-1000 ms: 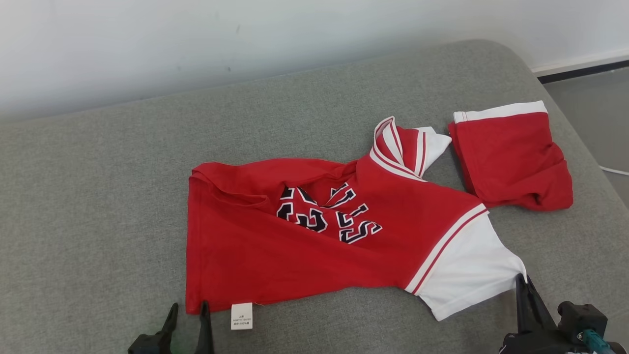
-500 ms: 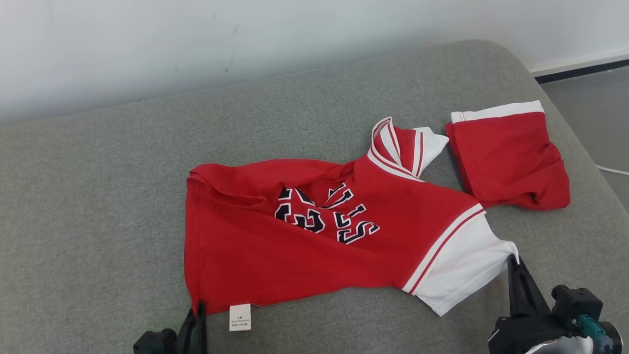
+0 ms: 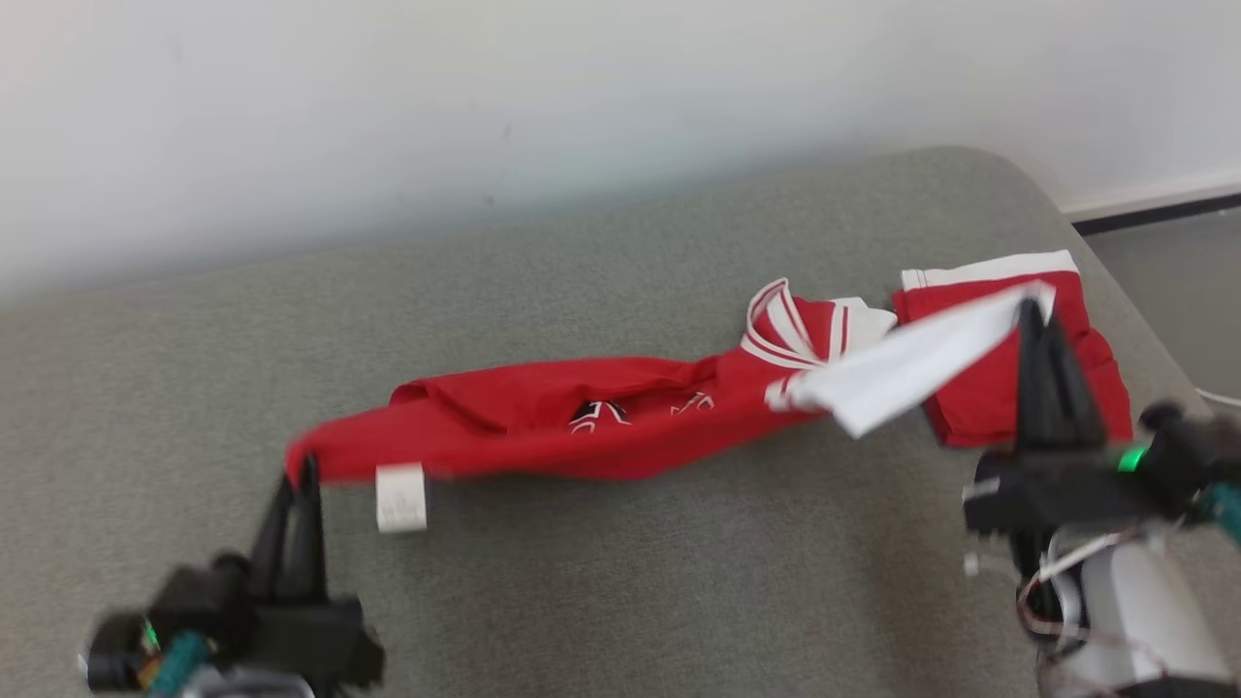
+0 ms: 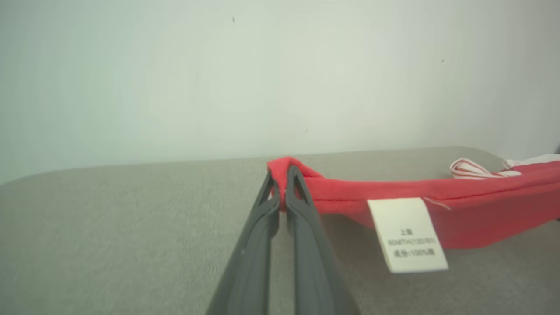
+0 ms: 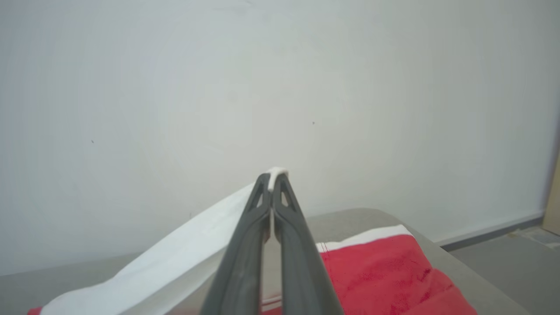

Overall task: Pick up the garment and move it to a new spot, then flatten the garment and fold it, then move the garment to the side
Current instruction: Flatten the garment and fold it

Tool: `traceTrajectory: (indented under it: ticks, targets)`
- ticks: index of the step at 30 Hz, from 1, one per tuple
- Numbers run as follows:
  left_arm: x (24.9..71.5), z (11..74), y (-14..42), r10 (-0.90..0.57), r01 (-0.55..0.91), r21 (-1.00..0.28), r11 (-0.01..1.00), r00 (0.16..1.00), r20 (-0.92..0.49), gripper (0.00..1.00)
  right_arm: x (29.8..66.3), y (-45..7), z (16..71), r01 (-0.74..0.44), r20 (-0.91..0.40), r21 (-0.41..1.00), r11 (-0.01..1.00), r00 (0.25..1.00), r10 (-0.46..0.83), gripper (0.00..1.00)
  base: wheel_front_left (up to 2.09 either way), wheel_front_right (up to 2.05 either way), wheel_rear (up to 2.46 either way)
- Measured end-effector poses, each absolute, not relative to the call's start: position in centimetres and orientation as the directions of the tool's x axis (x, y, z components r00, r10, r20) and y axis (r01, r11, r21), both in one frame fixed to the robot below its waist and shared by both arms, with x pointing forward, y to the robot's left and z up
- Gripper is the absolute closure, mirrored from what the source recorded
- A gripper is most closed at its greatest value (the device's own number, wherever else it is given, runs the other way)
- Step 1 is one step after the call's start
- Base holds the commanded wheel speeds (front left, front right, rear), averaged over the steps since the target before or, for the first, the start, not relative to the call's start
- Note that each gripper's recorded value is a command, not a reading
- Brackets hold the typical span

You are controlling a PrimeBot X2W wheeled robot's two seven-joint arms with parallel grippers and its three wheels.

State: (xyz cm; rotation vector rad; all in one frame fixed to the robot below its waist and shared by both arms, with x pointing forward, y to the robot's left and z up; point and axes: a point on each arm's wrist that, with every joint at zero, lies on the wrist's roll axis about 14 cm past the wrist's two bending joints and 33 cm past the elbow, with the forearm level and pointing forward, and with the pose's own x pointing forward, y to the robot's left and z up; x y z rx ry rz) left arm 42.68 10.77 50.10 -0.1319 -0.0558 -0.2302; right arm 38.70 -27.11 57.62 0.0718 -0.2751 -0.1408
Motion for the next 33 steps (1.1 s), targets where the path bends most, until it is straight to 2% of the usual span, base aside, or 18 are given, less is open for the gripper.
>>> traceTrajectory:
  ticks: [4,8,13,18,24,29,33]
  targets:
    - [44.7,57.7,12.5,-0.235,0.240,0.012,0.971,0.934,0.270,1.00,40.5,-25.9,65.1,0.053,0.447,0.049,0.997,0.892,-0.070,1.00,0.00,0.00,0.00]
    - [46.0,65.1,15.3,-0.226,0.182,0.142,0.973,0.876,0.426,1.00,41.7,-24.1,71.5,-0.013,0.578,-0.008,1.000,0.816,0.015,1.00,0.00,0.00,0.00]
    - [46.8,72.8,17.7,-0.245,0.096,0.290,0.952,0.809,0.535,1.00,42.0,-22.3,79.1,-0.052,0.704,-0.084,0.995,0.704,0.096,1.00,0.00,0.00,0.00]
    - [46.8,79.0,19.5,-0.237,0.012,0.356,0.935,0.767,0.597,1.00,42.3,-21.3,84.4,-0.051,0.767,-0.145,0.988,0.625,0.144,1.00,0.00,0.00,0.00]
    - [48.5,80.2,20.8,-0.213,-0.026,0.378,0.925,0.790,0.574,1.00,44.6,-20.3,85.7,-0.032,0.749,-0.243,0.969,0.628,0.209,1.00,0.00,0.00,0.00]
    - [52.5,77.5,21.4,-0.187,-0.019,0.375,0.927,0.842,0.506,1.00,49.3,-20.3,84.8,-0.012,0.693,-0.319,0.948,0.679,0.242,1.00,0.00,0.00,0.00]
    - [55.8,77.1,21.5,-0.168,-0.039,0.375,0.926,0.847,0.504,1.00,53.1,-21.5,85.7,0.046,0.684,-0.359,0.932,0.692,0.230,1.00,0.00,0.00,0.00]
